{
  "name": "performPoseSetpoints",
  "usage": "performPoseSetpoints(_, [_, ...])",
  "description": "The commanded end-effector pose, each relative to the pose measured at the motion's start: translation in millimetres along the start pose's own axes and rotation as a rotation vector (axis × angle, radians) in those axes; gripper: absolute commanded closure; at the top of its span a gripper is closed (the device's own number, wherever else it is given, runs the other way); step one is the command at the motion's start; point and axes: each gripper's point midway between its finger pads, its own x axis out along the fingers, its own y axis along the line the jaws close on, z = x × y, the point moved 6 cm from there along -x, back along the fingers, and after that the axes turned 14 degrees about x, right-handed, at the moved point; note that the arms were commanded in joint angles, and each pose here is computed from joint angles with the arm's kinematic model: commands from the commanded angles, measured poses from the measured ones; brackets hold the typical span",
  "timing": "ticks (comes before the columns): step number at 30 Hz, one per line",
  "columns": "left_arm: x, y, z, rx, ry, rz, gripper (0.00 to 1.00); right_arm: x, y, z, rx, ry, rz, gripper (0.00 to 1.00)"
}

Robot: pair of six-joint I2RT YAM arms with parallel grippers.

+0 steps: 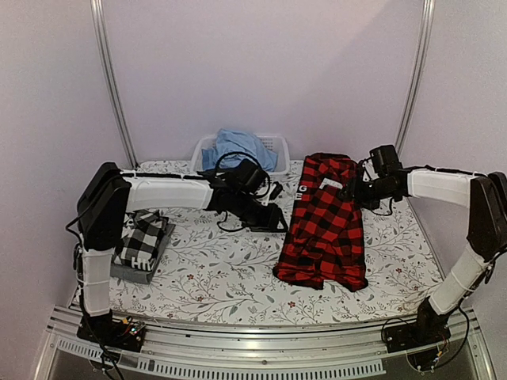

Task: Fold and stack the long sleeve shirts
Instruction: Adjust the sleeve of the rectangle-folded shirt, then move the rectangle-folded shirt to the center of the board.

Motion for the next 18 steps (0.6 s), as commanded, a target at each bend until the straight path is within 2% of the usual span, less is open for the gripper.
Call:
performPoseSetpoints(1, [-17.2, 4.0, 8.1, 0.023, -0.045, -0.018, 0.58, -30.8, 0.3, -38.9, 0.01, 0.007, -0.013, 0.39])
performPoseSetpoints(8, [-23.3, 8.2, -6.0, -0.01, -0.045, -0.087, 0.58, -60.2, -18.7, -102.0, 0.025, 0.086, -0.075, 0.39])
performPoseSetpoints(15, [-16.2, 12.7, -29.9, -0.054, -0.002, -0.144, 0.58, -82.5, -53.9, -160.5, 0.114, 0.162, -0.134, 0.52])
performPoseSetpoints(18, [-10.1, 14.3, -40.5, -0.082, 0.023, -0.17, 0.58, -86.2, -59.8, -180.4, 0.139, 0.202, -0.159, 0.53])
